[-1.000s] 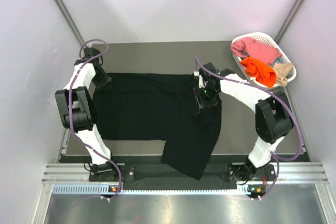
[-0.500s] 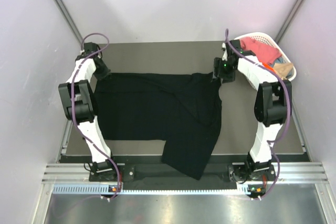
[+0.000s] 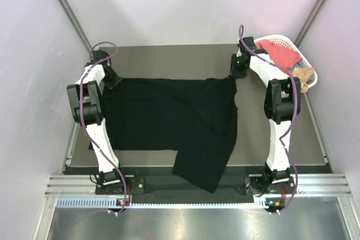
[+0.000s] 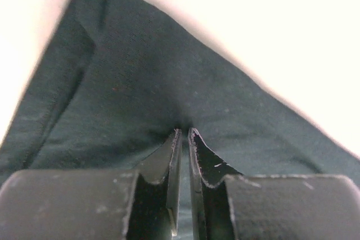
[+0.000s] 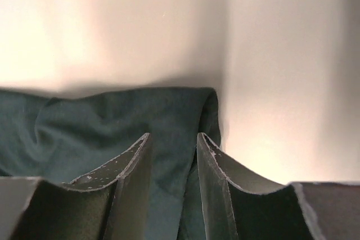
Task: Fold and stack the t-shirts
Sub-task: Fold the tshirt
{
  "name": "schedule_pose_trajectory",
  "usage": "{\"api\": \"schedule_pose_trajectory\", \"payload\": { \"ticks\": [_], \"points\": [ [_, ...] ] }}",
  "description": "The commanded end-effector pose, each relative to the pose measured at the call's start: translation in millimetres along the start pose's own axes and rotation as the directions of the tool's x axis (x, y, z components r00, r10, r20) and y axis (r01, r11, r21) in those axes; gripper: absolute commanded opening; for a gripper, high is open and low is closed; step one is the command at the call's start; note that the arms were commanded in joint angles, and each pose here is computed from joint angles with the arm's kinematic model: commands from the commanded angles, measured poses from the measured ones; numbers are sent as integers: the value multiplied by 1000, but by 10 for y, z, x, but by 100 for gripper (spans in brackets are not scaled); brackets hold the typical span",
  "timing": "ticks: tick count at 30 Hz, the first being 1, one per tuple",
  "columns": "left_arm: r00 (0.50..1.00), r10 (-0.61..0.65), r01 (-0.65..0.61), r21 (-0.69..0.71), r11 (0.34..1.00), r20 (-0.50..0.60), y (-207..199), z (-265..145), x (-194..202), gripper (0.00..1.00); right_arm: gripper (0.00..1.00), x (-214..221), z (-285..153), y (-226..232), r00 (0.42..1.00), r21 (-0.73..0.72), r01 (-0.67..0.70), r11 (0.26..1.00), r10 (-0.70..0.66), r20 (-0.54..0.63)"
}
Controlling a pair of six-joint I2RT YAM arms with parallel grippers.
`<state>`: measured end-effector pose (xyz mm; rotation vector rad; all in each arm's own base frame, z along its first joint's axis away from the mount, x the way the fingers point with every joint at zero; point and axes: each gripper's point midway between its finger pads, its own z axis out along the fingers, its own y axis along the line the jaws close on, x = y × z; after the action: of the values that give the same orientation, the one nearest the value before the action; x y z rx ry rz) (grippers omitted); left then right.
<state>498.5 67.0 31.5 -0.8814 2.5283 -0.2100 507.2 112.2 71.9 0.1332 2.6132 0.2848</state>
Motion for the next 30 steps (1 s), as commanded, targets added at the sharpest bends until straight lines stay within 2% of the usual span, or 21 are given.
{"api": "schedule_pose_trajectory", "payload": {
  "ticks": [1,3,7,18,22,27,30],
  "points": [
    [998,-58,58,1,998,25,47,83,-144,13,38,-287,-47,54,996,12,4,1000,-5,85],
    [995,-101,100,-47,994,-1,171,115,-93,9,38,-287,-2,43,996,12,7,1000,-8,83],
    [986,-149,141,-111,984,-71,329,235,50,8,39,-270,86,-10,997,29,-1,1000,-2,75],
    [981,-164,146,-158,977,-108,425,314,99,10,37,-332,259,-158,997,68,-13,998,8,81],
    [979,-165,142,-174,974,-122,471,362,139,10,28,-408,299,-245,995,78,-19,997,11,101],
    [974,-183,162,-157,974,-130,449,381,175,11,1,-527,279,-470,992,125,-11,992,-5,127],
    [974,-185,162,-169,972,-131,481,414,198,11,0,-597,157,-602,988,185,-8,983,-21,155]
  ]
}}
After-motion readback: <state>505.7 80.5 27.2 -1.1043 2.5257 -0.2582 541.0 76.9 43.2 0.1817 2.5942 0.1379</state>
